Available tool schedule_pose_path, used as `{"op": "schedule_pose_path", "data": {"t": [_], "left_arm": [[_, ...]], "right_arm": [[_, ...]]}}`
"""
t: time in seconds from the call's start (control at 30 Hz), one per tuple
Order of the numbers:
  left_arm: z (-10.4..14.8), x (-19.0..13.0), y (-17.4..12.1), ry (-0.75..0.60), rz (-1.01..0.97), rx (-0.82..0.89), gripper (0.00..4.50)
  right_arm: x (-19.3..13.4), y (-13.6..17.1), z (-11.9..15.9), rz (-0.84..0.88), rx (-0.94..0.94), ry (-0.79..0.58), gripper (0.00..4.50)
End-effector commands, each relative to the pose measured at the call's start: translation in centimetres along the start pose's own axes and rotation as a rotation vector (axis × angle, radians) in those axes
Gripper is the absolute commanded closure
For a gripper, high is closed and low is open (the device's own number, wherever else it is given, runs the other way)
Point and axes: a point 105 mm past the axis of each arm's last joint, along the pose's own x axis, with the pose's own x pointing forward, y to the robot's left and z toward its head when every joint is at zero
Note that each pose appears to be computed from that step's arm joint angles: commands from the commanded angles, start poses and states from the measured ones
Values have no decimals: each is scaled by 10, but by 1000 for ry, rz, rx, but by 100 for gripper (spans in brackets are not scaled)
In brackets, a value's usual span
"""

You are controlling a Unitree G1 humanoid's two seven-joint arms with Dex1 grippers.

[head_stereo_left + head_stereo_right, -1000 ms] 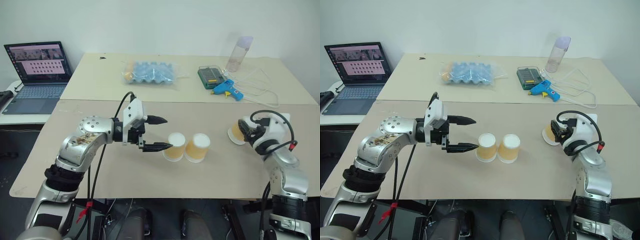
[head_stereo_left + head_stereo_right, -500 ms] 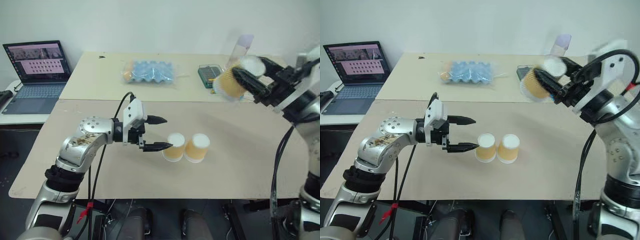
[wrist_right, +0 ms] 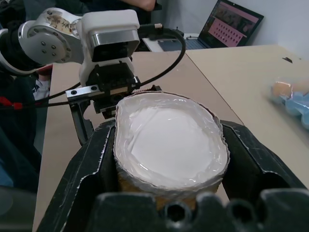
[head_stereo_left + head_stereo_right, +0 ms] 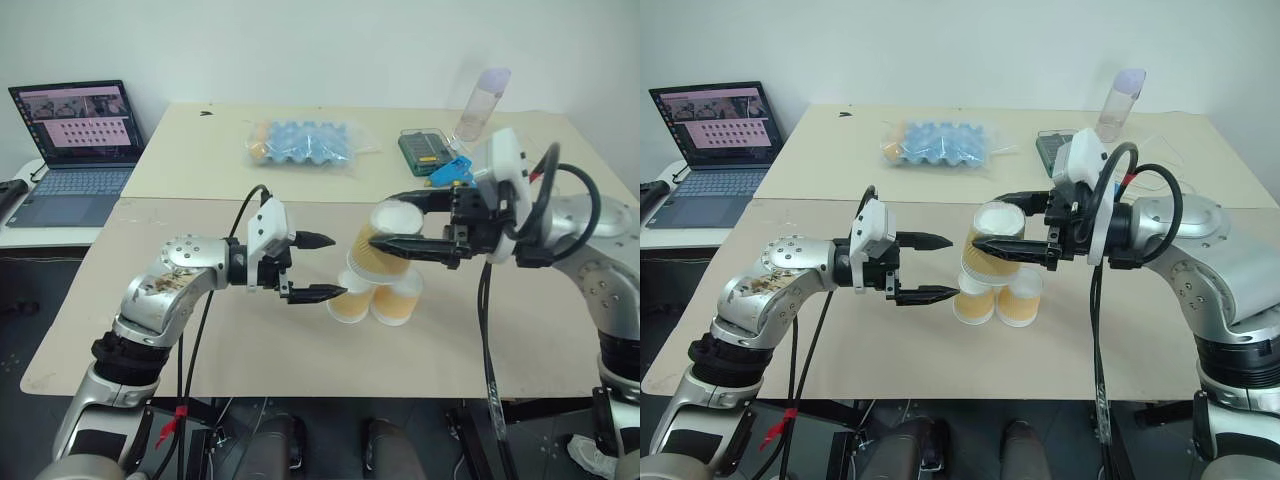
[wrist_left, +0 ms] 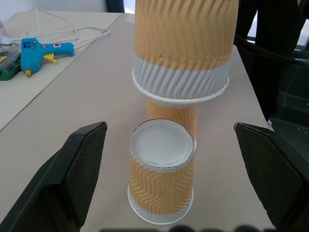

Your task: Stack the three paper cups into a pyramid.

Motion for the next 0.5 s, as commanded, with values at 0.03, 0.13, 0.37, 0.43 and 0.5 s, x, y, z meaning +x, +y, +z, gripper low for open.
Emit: {"op": "schedule_pose_path", "data": {"t": [0.03, 0.13, 0.37, 0.43, 0.5], "left_arm": [[13, -3, -3, -32, 1, 40, 0], [13, -4, -3, -28, 3, 39, 0], [13, -6, -3, -23, 6, 40, 0], [13, -6, -3, -21, 7, 41, 0], [13, -6, -2, -20, 8, 41, 0]], "right_arm": [[-1, -5, 0, -12, -48, -3, 195], [-1, -7, -4, -18, -41, 3, 195], [0, -11, -11, -43, -41, 12, 195], [1, -10, -12, -43, -41, 14, 195], [1, -10, -13, -45, -39, 15, 195]]}}
